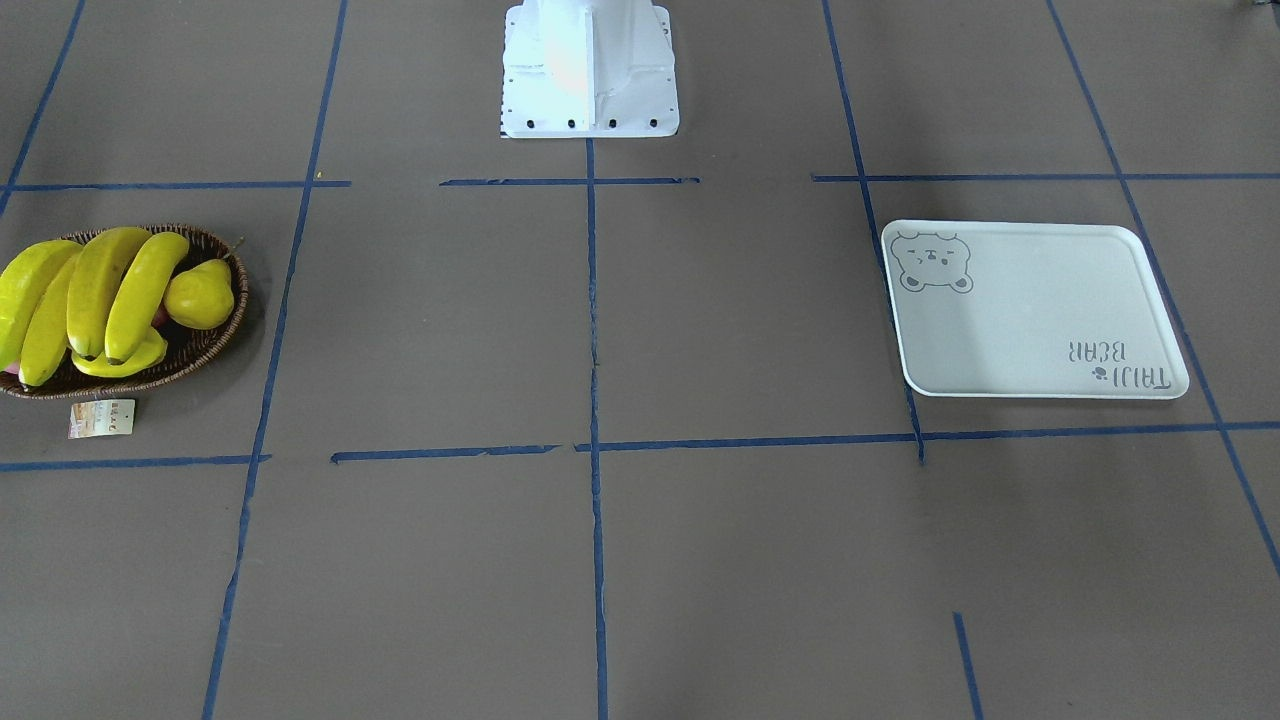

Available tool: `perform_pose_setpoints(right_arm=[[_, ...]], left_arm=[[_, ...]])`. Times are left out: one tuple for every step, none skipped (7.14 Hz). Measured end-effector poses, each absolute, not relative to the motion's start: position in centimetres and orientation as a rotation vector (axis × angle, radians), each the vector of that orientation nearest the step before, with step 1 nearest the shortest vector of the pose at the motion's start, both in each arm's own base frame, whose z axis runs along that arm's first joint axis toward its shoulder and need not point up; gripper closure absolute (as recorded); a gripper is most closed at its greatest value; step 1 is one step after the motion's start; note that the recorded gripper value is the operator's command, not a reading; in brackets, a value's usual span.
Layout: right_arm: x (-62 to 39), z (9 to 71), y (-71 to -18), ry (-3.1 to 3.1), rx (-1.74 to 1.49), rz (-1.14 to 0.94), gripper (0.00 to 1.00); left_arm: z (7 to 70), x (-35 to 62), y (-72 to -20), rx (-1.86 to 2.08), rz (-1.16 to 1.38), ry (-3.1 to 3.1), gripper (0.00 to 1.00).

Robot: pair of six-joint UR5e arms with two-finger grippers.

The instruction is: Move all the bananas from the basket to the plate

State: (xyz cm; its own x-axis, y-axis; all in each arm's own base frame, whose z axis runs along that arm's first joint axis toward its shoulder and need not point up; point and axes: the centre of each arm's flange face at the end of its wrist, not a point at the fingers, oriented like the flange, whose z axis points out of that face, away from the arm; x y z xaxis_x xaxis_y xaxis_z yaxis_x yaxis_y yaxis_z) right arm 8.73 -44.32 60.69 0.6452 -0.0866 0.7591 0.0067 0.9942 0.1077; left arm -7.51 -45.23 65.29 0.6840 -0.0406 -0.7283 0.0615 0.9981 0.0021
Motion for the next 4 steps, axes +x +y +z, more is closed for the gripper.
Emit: perform_pose_setpoints(right_arm=[[8.59,60.65,-44.21,-0.886,0.098,-0.054,0.00],[8.36,60.36,-44.08,-0.919,0.102,-0.054,0.00],[8.20,59.97,-43.80,-0.941,0.106,-0.053,0.00],[8.13,59.70,-43.48,-0.949,0.110,-0.053,0.00]], left_arm=[[65.09,-7.54,-45.23,0.031,-0.057,0.816,0.00],[64.95,-7.55,-45.21,0.033,-0.056,0.817,0.00],[64.83,-7.54,-45.20,0.035,-0.056,0.818,0.00],[64.62,-7.47,-45.20,0.037,-0.056,0.829,0.00]])
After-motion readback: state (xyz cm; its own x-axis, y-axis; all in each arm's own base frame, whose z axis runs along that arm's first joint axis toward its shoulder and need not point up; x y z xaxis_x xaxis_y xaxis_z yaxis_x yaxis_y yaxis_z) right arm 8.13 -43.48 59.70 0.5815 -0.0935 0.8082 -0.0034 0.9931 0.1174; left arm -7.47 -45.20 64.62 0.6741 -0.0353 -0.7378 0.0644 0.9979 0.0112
